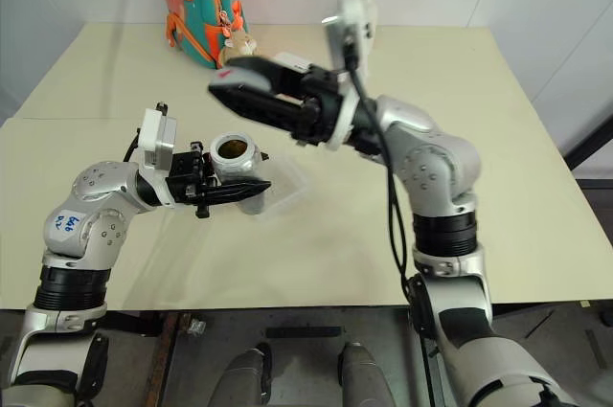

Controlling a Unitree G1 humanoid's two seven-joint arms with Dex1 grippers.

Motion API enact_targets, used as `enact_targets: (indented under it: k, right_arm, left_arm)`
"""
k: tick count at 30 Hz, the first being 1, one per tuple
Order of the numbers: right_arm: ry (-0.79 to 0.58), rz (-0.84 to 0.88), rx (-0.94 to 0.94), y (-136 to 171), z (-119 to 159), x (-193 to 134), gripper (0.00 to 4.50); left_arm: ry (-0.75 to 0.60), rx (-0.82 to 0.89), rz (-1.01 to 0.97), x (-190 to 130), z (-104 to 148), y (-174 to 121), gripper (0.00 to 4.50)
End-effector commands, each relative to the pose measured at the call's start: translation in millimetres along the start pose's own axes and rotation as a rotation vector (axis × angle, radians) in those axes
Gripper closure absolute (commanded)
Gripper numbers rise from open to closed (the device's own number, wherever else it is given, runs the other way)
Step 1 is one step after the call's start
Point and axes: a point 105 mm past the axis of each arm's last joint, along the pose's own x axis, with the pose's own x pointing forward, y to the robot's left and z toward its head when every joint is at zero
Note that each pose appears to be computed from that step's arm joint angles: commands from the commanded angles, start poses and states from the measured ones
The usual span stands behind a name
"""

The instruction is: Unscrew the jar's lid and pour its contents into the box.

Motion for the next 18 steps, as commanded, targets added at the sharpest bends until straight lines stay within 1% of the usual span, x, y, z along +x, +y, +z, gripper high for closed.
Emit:
enact_targets:
  k: [1, 2, 3, 6, 7, 9, 11, 15, 17, 18]
  right_arm:
    - [0.01, -0.224, -0.11, -23.3, 2.3, -40.2, 1.94]
    - [0.038, -0.307, -0.159, -32.5, -3.5, -57.7, 1.94]
    - [0.058, -0.353, -0.192, -36.9, -7.2, -68.5, 1.94]
    - [0.147, -0.566, -0.239, -56.7, -38.6, -121.8, 1.94]
    - [0.169, -0.609, -0.248, -59.6, -46.2, -133.5, 1.94]
    - [0.237, -0.714, -0.247, -65.6, -74.8, -169.1, 1.94]
    - [0.291, -0.787, -0.256, -67.6, -98.4, -196.2, 1.94]
    - [0.353, -0.871, -0.25, -72.1, -126.7, -222.6, 1.94]
    - [0.351, -0.882, -0.238, -72.1, -132.3, -228.4, 1.94]
    - [0.332, -0.879, -0.219, -71.3, -131.0, -228.4, 1.59]
  left_arm:
    - [-0.009, 0.047, 0.029, -7.9, 8.8, 1.6, 2.53]
    - [-0.009, 0.047, 0.044, -10.7, 9.2, 2.8, 2.53]
    - [-0.01, 0.047, 0.053, -12.5, 9.4, 3.5, 2.53]
    - [-0.012, 0.046, 0.102, -20.9, 9.6, 8.2, 2.53]
    - [-0.013, 0.047, 0.113, -22.4, 9.7, 9.3, 2.53]
    - [-0.029, 0.046, 0.139, -24.3, 11.7, 13.6, 2.53]
    - [-0.046, 0.043, 0.156, -24.6, 13.4, 17.2, 2.53]
    - [-0.068, 0.038, 0.16, -22.6, 14.9, 20.4, 2.53]
    - [-0.085, 0.028, 0.166, -22.0, 16.2, 22.3, 2.53]
    - [-0.087, 0.026, 0.168, -22.4, 16.7, 23.0, 2.53]
